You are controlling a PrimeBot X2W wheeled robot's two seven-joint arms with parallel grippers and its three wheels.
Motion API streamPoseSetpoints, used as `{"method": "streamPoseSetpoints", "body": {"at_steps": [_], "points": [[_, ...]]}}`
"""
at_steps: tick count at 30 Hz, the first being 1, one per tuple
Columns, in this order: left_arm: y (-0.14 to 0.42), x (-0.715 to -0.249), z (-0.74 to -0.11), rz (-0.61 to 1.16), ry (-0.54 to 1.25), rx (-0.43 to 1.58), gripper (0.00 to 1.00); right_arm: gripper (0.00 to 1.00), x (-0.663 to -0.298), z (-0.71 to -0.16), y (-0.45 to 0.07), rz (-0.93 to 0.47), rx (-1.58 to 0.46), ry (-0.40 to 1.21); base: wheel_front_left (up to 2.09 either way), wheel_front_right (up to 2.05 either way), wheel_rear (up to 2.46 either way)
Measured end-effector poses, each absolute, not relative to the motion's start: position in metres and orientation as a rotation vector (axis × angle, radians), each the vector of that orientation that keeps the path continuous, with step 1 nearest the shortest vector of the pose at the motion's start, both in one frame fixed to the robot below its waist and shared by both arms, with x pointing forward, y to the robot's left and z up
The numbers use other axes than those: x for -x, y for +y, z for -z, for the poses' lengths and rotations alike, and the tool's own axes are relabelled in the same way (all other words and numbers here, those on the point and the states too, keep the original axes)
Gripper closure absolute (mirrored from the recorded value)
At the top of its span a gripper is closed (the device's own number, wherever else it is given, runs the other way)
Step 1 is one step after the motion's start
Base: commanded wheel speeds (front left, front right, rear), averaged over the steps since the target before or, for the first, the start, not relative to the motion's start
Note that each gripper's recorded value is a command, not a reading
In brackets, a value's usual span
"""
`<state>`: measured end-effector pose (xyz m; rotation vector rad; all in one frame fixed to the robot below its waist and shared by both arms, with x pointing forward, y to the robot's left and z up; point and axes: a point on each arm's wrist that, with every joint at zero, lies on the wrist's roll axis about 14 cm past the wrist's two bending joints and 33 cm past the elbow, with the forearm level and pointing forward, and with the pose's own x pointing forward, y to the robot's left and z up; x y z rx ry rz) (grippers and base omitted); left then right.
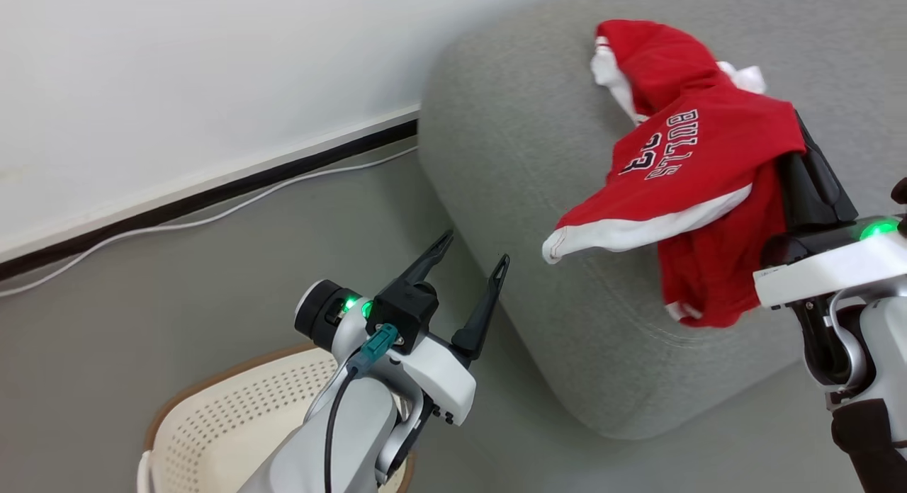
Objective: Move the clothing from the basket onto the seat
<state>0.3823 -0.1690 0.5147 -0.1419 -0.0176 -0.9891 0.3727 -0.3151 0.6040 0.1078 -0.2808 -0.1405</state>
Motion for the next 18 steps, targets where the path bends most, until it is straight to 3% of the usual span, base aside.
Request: {"method": "streamPoseSetpoints", "body": {"at_steps": [10,18], "points": [[-0.211,-0.342,-0.519,1.181,-0.015,0.158,0.00,1.00,-0.295,-0.609,-0.386,0.390,-0.087,-0.318,0.00,0.00,0.00],[-0.221,-0.333,-0.512,1.240,0.009,0.160,0.00,1.00,-0.263,-0.601,-0.411,0.506,-0.045,-0.299,0.00,0.00,0.00]]}}
